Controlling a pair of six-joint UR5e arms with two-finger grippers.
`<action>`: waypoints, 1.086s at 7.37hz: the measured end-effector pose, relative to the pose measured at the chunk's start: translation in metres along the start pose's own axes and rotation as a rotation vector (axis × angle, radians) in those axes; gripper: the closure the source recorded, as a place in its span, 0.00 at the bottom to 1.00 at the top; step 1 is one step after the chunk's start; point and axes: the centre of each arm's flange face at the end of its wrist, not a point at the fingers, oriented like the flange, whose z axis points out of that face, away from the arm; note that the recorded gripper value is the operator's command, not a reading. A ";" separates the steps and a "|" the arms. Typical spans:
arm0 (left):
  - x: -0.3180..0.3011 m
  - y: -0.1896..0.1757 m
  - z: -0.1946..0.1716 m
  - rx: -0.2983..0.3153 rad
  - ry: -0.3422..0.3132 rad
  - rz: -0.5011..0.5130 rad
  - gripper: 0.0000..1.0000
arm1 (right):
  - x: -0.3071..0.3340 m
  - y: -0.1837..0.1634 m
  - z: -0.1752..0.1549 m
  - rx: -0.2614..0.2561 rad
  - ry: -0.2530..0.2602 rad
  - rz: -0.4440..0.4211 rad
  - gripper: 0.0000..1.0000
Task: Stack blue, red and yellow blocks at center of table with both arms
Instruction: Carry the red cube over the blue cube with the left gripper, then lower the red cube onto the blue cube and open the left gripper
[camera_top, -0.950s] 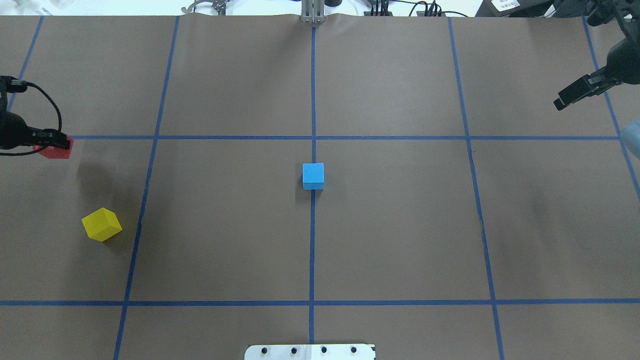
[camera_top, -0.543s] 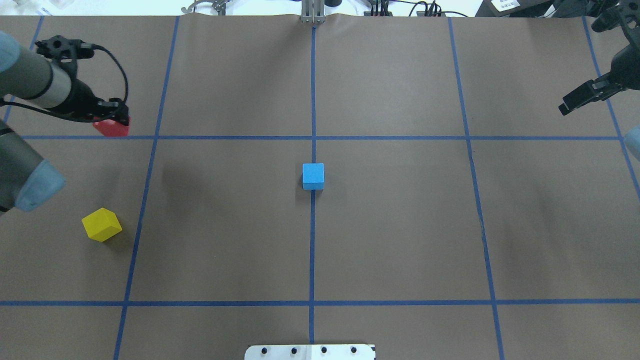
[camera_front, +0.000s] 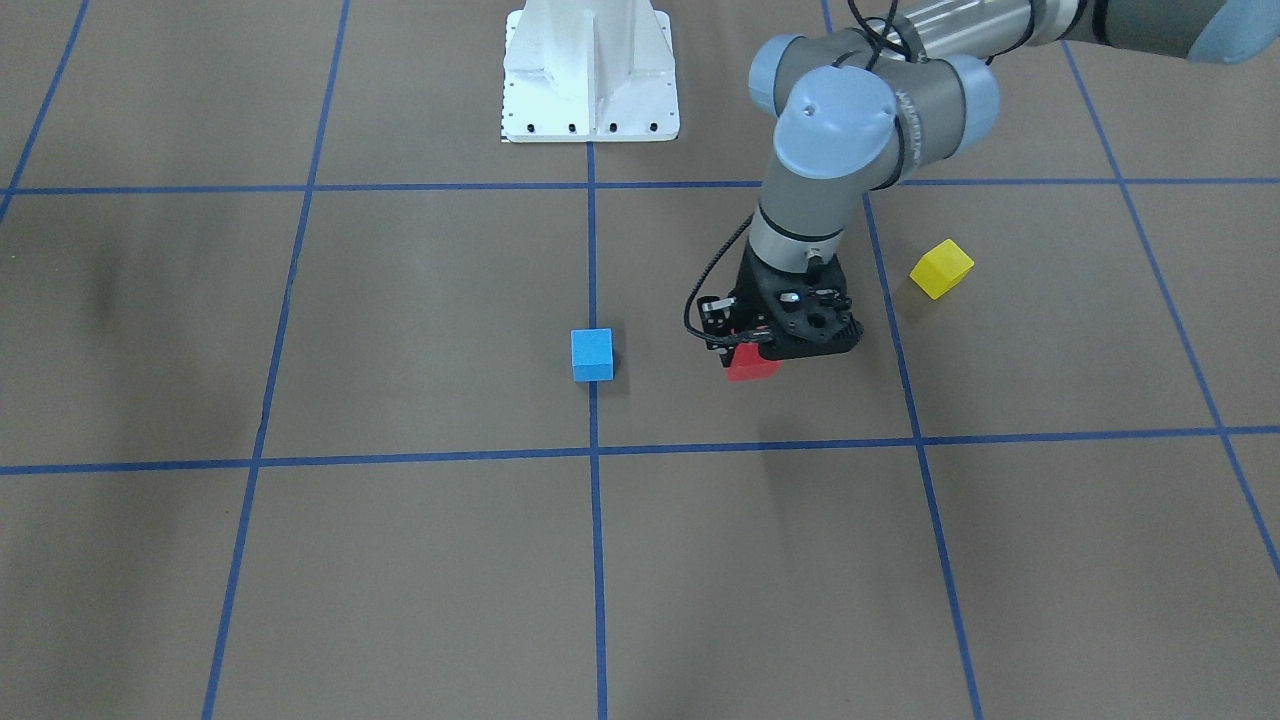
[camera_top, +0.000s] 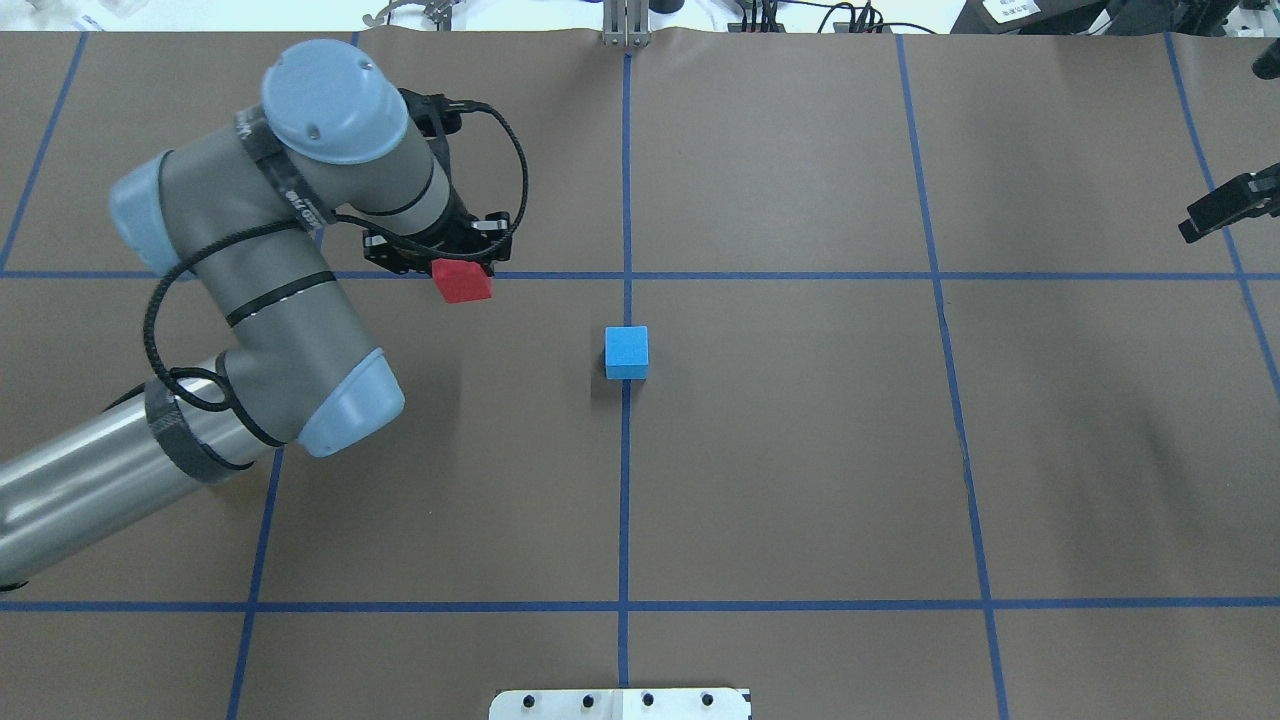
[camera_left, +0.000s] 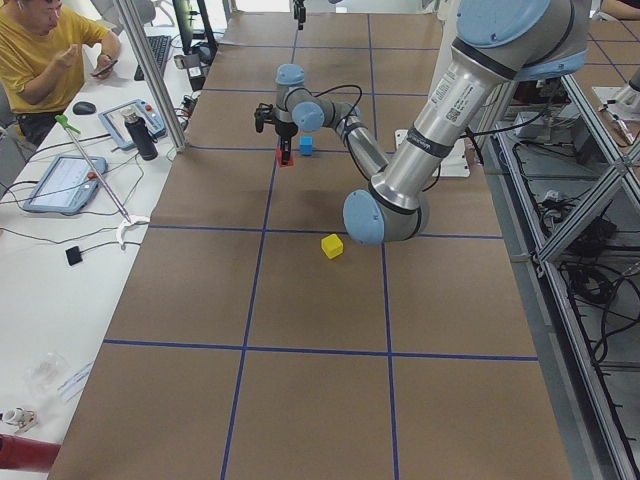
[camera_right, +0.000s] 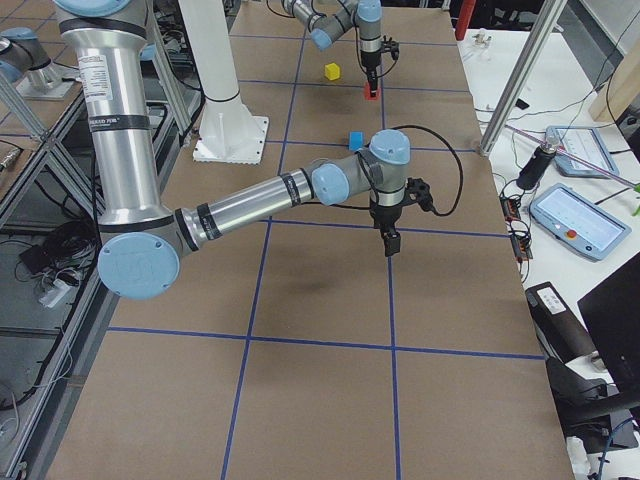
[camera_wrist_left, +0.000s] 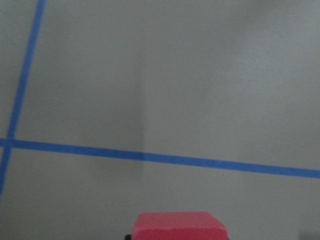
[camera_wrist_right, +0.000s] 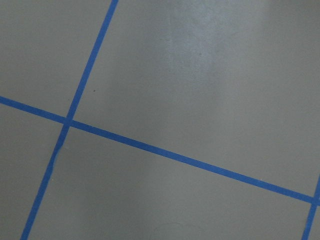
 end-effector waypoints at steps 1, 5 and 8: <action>0.044 0.009 0.001 0.002 0.000 -0.013 1.00 | 0.025 0.016 -0.001 -0.007 0.012 -0.008 0.03; 0.134 0.042 0.016 -0.022 -0.009 -0.017 1.00 | 0.104 0.090 0.002 -0.052 0.031 -0.037 0.01; 0.139 0.067 0.032 -0.046 -0.022 0.008 1.00 | 0.109 0.096 0.002 -0.054 0.031 -0.039 0.01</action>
